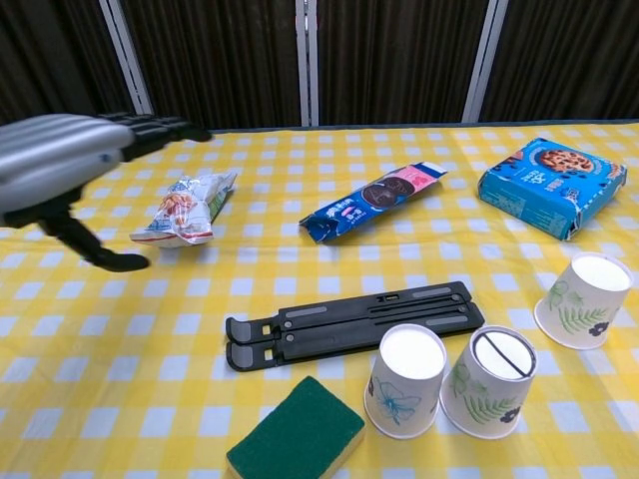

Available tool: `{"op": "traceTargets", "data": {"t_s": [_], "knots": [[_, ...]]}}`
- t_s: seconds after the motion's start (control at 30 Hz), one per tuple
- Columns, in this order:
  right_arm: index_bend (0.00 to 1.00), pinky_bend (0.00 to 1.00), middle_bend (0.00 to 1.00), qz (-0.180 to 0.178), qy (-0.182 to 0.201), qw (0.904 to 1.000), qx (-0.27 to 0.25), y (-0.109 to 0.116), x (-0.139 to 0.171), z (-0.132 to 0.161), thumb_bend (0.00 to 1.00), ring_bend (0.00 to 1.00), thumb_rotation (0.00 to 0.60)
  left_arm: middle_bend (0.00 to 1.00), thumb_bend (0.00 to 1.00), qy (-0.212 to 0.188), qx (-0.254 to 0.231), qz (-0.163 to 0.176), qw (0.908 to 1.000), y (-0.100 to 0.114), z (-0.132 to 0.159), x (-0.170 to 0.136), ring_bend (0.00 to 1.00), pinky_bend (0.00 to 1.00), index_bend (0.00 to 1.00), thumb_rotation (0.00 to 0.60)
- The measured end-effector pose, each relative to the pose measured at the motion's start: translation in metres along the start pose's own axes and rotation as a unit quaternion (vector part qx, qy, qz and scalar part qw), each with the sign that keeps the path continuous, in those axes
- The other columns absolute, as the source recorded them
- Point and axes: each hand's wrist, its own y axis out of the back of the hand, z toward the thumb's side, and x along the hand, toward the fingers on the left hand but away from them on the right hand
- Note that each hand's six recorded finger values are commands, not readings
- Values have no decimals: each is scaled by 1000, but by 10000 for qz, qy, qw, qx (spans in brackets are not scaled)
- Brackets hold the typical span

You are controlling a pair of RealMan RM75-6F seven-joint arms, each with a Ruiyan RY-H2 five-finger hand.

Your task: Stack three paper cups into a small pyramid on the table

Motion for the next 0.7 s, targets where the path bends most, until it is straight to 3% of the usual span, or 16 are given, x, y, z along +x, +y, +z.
{"op": "traceTargets", "data": {"t_s": [0.13,0.33,0.5,0.7], "knots": [[123,0,0,114,69,9999,21,-7,-3,4,144,0,600,0,195,626,166,64,9979,-2,-46,-43,0,0,0,600],[171,0,0,467,206,9986,111,-26,-9,15,140,0,600,0,195,1151,254,123,9930,-4,-85,-98,0,0,0,600],[181,0,0,869,446,9950,204,-45,-20,35,141,0,600,0,195,1336,269,252,9903,-1,-101,-123,0,0,0,600],[208,0,0,1410,780,9862,386,-68,-38,71,143,0,600,0,195,1326,299,279,9903,1,-105,-131,0,0,0,600]]}}
